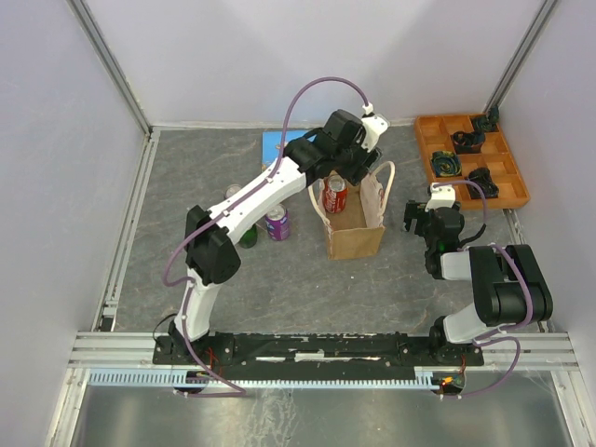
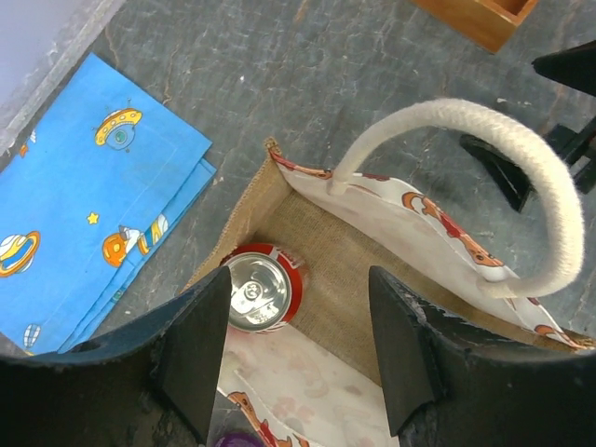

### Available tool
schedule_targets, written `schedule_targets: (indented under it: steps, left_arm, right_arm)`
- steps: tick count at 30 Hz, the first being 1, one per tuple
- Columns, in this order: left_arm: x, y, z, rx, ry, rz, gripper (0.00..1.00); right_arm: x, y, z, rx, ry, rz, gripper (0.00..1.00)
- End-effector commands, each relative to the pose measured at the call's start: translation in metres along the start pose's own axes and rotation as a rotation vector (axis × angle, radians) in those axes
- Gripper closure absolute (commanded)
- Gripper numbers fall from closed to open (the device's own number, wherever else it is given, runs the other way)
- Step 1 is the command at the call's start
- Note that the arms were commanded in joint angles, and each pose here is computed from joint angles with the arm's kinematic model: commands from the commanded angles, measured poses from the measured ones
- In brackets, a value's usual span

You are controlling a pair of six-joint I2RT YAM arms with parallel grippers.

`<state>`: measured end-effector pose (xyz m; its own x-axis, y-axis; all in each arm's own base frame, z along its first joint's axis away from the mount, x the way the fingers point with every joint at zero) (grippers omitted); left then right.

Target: Take the beverage out of the canvas bag

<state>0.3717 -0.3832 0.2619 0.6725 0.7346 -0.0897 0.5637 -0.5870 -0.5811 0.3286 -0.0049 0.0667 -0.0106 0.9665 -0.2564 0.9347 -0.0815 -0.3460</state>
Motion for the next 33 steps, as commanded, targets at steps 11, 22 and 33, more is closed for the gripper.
schedule_targets:
  steps: [11, 22, 33]
  left_arm:
    - [0.017, 0.024, 0.016, 0.059, -0.083, -0.14, 0.29]
    - [0.032, 0.039, 0.034, 0.101, -0.15, -0.247, 0.28]
    - [0.036, 0.05, 0.05, 0.143, -0.197, -0.272, 0.28]
  right_arm:
    - [-0.004, 0.005, -0.019, -0.067, 0.003, 0.011, 0.01]
    - [-0.004, 0.005, -0.019, -0.069, 0.002, 0.012, 0.01]
    - [-0.004, 0.005, -0.019, -0.067, 0.003, 0.011, 0.01]
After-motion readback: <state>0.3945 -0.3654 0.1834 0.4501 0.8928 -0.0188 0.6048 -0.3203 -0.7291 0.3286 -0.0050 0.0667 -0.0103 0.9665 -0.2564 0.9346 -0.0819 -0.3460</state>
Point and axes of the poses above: each gripper's point midway between its finger pads, its own y axis out along the fingers, its own x axis along the line the jaws close on, z = x × y, the point moved 5 cm from there along -y, back along the fingers, and after that the axes turned 14 degrees about -y, right-handed, at the moved point
